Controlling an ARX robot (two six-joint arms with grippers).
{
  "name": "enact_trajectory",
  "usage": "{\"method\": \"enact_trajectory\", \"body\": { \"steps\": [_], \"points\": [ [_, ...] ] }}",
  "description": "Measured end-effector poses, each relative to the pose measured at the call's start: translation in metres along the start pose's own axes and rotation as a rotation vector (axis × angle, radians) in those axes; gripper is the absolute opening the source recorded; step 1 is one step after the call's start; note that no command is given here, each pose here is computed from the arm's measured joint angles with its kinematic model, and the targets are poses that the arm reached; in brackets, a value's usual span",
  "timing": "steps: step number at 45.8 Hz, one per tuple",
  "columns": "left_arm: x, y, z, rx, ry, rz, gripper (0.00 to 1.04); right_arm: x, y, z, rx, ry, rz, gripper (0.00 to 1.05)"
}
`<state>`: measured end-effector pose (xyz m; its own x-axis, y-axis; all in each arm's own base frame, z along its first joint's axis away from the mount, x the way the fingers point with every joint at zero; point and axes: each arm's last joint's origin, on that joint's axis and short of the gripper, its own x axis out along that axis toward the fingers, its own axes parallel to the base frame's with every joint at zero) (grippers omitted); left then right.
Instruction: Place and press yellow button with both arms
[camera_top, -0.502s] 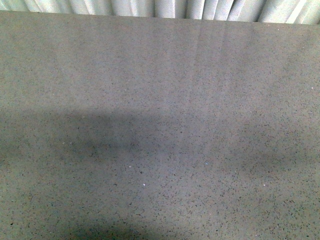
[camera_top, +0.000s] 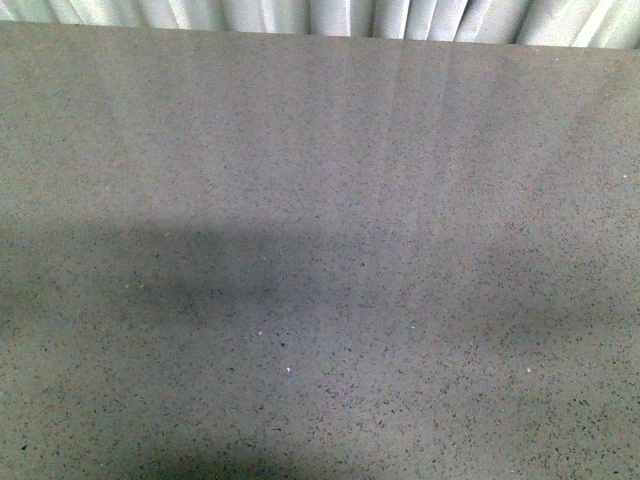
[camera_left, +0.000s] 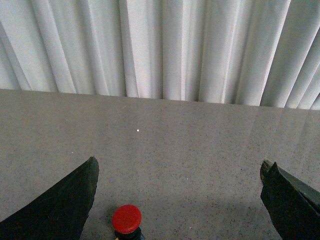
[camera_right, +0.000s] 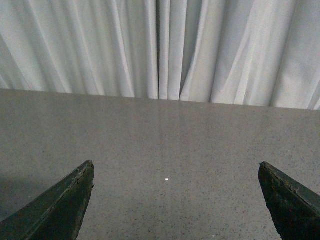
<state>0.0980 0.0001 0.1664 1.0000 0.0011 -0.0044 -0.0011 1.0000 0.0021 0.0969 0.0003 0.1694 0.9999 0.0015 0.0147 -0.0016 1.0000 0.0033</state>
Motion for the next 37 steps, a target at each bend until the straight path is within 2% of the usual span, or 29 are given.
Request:
{"method": "enact_trajectory", "body": {
  "steps": [11, 15, 17, 21, 27, 32, 37],
  "points": [
    [0.000, 0.000, -0.001, -0.011, 0.031, -0.016, 0.96, 0.000, 0.000, 0.000, 0.000, 0.000, 0.000, 0.96],
    [0.005, 0.000, 0.002, -0.084, 0.353, -0.113, 0.96, 0.000, 0.000, 0.000, 0.000, 0.000, 0.002, 0.96],
    [0.014, 0.002, 0.003, -0.102, 0.413, -0.106, 0.96, 0.000, 0.000, 0.000, 0.000, 0.000, 0.002, 0.96],
    [0.035, 0.013, 0.011, -0.117, 0.405, -0.064, 0.96, 0.000, 0.000, 0.000, 0.000, 0.000, 0.002, 0.96],
    [0.067, 0.043, 0.014, -0.123, 0.371, 0.053, 0.96, 0.000, 0.000, 0.000, 0.000, 0.000, 0.002, 0.96],
    [0.086, 0.072, -0.002, -0.131, 0.408, 0.157, 0.96, 0.000, 0.000, 0.000, 0.000, 0.000, 0.002, 0.96],
    [0.090, 0.086, -0.018, -0.143, 0.454, 0.206, 0.96, 0.000, 0.000, 0.000, 0.000, 0.000, 0.002, 0.96]
  ]
}}
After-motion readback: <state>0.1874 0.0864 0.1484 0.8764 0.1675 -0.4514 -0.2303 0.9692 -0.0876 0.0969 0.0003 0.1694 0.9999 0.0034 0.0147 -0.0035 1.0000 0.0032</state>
